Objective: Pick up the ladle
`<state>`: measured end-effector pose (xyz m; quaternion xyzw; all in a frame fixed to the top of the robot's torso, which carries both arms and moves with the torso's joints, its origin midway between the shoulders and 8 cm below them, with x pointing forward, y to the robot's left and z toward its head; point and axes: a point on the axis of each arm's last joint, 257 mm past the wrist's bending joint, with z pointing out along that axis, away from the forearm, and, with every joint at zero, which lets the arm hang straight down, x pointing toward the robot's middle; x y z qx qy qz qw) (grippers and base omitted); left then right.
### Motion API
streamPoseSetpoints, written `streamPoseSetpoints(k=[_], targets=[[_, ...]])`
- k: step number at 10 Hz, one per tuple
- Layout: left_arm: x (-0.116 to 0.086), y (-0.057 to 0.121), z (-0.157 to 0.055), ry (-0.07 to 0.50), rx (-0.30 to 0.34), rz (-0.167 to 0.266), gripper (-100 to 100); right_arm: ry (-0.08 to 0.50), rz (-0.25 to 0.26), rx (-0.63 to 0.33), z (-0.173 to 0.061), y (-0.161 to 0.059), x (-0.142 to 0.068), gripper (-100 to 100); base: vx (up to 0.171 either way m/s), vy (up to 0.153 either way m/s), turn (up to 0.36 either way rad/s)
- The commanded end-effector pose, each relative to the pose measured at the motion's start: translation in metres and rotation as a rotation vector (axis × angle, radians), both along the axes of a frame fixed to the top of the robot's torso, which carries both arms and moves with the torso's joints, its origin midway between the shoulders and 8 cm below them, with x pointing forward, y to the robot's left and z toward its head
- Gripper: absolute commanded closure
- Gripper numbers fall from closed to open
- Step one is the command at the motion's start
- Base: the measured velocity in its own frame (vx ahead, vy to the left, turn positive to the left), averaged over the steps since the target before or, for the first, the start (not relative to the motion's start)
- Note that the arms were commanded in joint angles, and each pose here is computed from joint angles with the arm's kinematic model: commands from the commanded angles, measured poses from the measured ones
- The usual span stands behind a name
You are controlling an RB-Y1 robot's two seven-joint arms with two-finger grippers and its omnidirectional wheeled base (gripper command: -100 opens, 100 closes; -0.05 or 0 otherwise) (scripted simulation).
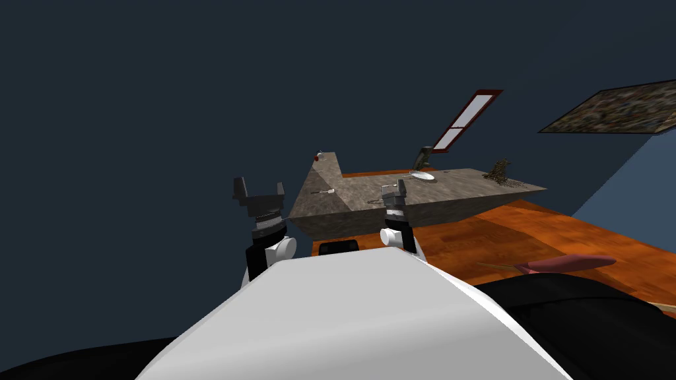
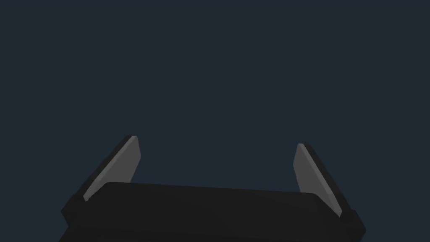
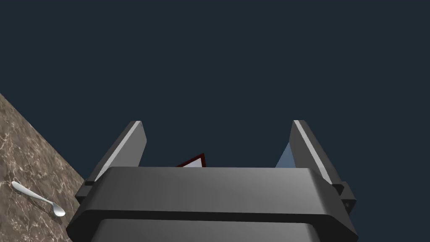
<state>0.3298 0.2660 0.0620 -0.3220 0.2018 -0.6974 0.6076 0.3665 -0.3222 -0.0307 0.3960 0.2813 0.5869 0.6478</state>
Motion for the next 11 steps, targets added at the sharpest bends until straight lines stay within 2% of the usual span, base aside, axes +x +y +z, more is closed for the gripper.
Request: streamPoseSetpoints(k=[1,5,6,8,9,11], targets=[[0.0,0.0,0.0,0.0,0.0,0.0,0,0.007,0.006,-0.044,0.0,0.001,0.001,-100,-0.002,-0.01,0.004],[0.0,0.0,0.0,0.0,0.0,0.0,0,0.032,0.016,-0.245,-0.001,0.005,0.006,-100,-0.014,-0.037,0.013],[0.0,0.0,0.0,0.0,0.0,0.0,0,0.033,0.02,-0.253,-0.001,0.006,0.006,-100,-0.011,-0.039,0.011],[0.0,0.0,0.0,0.0,0.0,0.0,0,0.042,0.021,-0.39,-0.002,0.009,0.009,-100,-0.012,-0.041,0.023],[0.0,0.0,0.0,0.0,0.0,0.0,0,0.043,0.027,-0.403,-0.002,0.009,0.01,-100,-0.013,-0.034,0.012],[0.0,0.0,0.0,0.0,0.0,0.0,0,0.047,0.028,-0.55,-0.005,0.012,0.013,-100,-0.017,-0.047,0.031]])
